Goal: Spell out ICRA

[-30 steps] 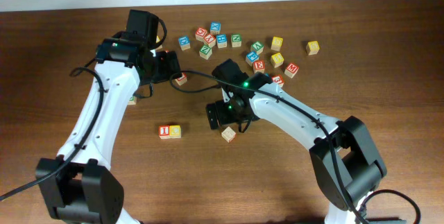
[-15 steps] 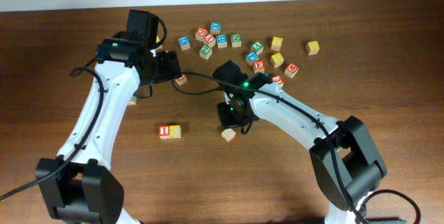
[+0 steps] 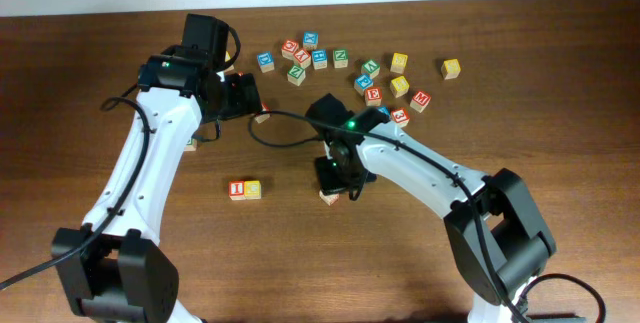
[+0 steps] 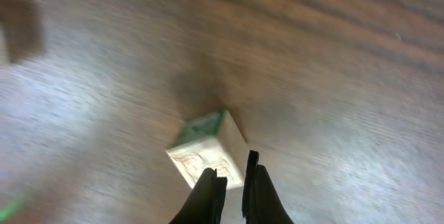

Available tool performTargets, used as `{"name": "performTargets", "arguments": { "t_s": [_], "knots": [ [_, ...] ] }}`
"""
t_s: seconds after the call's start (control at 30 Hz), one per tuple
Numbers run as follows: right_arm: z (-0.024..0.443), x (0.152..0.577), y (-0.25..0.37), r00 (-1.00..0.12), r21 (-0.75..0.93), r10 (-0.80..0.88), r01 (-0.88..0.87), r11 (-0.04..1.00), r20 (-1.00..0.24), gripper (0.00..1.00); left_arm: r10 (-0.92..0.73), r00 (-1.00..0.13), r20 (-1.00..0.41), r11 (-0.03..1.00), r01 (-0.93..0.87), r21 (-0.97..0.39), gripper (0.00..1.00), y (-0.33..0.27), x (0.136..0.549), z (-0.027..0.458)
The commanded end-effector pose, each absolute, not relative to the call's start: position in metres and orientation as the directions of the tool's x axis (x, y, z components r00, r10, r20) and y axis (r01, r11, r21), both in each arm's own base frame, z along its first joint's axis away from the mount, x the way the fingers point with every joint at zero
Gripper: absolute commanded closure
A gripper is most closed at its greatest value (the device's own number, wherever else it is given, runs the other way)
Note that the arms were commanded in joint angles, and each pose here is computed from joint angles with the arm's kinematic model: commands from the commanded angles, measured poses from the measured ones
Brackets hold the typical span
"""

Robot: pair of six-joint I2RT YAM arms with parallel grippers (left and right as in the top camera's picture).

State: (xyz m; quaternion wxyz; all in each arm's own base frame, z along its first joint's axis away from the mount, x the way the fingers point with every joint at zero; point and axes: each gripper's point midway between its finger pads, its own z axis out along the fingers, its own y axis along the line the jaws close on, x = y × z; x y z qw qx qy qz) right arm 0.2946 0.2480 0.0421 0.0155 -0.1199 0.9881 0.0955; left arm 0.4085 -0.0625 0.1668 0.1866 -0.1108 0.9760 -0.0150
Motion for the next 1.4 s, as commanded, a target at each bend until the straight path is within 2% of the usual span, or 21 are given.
{"name": "performTargets", "arguments": {
  "t_s": [0.0,0.17,0.37,0.63,0.83,0.93,1.13,1.23,1.37],
  "knots": [
    [0.048,0.29,0.26,-0.968,0.243,-0.245,-0.253,0.937,-0.06,0.96,-0.213,-0.901,-0.379,0.977,-0.202,-0.067,0.01,-0.063,0.412,0.173],
    [0.053,0.281,0.275,-0.966,0.341,-0.256,-0.25,0.906,-0.028,0.96,-0.213,-0.901,-0.379,0.977,-0.203,-0.068,0.01,-0.063,0.412,0.173],
    [0.053,0.288,0.279,-0.964,0.343,-0.258,-0.263,0.902,-0.061,0.96,-0.213,-0.901,-0.379,0.977,-0.203,-0.068,0.01,-0.063,0.412,0.173],
    [0.027,0.285,0.276,-0.966,0.324,-0.259,-0.249,0.913,-0.011,0.96,-0.213,-0.901,-0.379,0.977,-0.203,-0.068,0.01,-0.063,0.412,0.173],
    [0.025,0.286,0.277,-0.966,0.326,-0.258,-0.248,0.912,-0.012,0.96,-0.213,-0.901,-0.379,0.977,-0.203,-0.068,0.01,-0.063,0.412,0.173],
    [0.03,0.293,0.279,-0.967,0.334,-0.252,-0.248,0.91,-0.03,0.96,-0.213,-0.901,-0.379,0.977,-0.203,-0.068,0.01,-0.063,0.412,0.173],
    [0.072,0.315,0.274,-0.969,0.341,-0.239,-0.248,0.906,-0.071,0.95,-0.213,-0.901,-0.379,0.977,-0.203,-0.068,0.01,-0.063,0.412,0.173],
    [0.078,0.305,0.262,-0.971,0.321,-0.24,-0.232,0.918,-0.015,0.96,-0.213,-0.901,-0.379,0.977,-0.203,-0.068,0.01,-0.063,0.412,0.173],
    [0.066,0.277,0.241,-0.965,0.271,-0.23,-0.19,0.944,0.127,0.96,-0.213,-0.901,-0.379,0.977,-0.203,-0.068,0.01,-0.063,0.412,0.173]
  ]
}}
